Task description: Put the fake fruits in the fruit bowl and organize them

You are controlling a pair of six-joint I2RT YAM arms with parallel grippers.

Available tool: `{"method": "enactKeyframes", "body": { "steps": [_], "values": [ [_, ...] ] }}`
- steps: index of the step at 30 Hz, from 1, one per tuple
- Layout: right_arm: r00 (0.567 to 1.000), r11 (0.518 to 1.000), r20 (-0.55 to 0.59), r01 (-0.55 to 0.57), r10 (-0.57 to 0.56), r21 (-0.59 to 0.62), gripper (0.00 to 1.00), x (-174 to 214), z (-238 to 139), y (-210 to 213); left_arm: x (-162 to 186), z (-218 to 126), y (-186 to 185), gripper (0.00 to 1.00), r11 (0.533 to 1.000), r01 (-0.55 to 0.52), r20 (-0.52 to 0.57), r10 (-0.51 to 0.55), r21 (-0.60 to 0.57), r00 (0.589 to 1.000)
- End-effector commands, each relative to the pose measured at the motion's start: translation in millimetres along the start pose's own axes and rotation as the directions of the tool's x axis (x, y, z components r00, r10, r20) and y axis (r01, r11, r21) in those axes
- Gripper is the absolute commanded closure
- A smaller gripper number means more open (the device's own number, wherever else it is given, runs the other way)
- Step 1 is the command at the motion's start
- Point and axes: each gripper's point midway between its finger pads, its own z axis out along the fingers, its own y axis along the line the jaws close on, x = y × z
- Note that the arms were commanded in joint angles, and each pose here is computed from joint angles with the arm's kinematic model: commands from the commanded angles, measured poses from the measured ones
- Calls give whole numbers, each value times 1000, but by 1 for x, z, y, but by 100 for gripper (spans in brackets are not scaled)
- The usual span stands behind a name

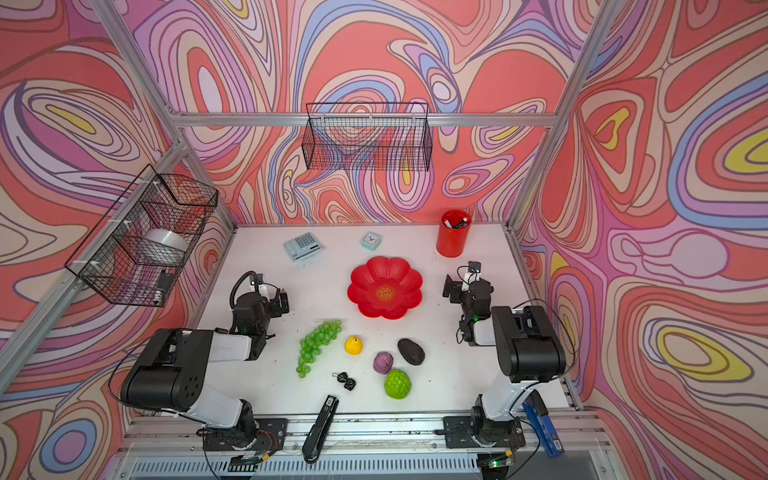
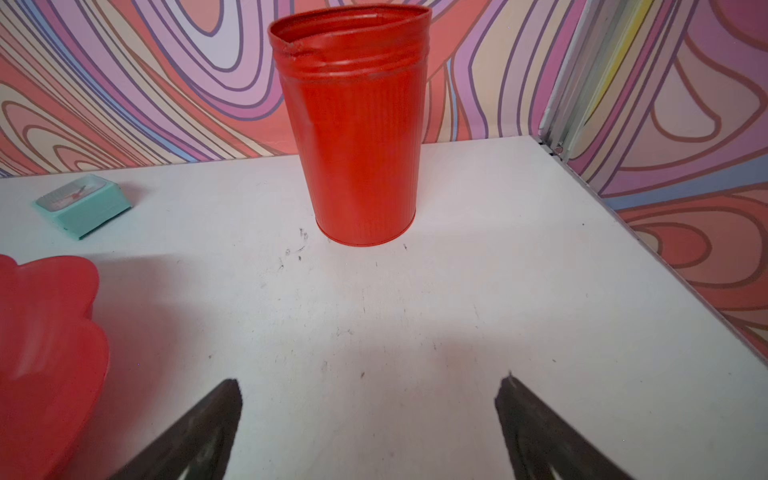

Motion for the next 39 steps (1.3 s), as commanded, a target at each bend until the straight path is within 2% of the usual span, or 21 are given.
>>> {"method": "enactKeyframes", "body": {
  "steps": [1,35,39],
  "values": [
    [1000,1000,5,7,-7,-1,2,0,-1,1,-13,0,-1,0,1000,15,45,-15,7,999],
    [1000,1000,3,6,-6,-5,2,1,-1,1,-12,0,-2,0,1000,6,40,-7,17,999],
    [1000,999,-6,-16,16,47,2,-11,-3,-7,-22,-1,3,0,1000,16,28,-16,-14,999]
  ]
}}
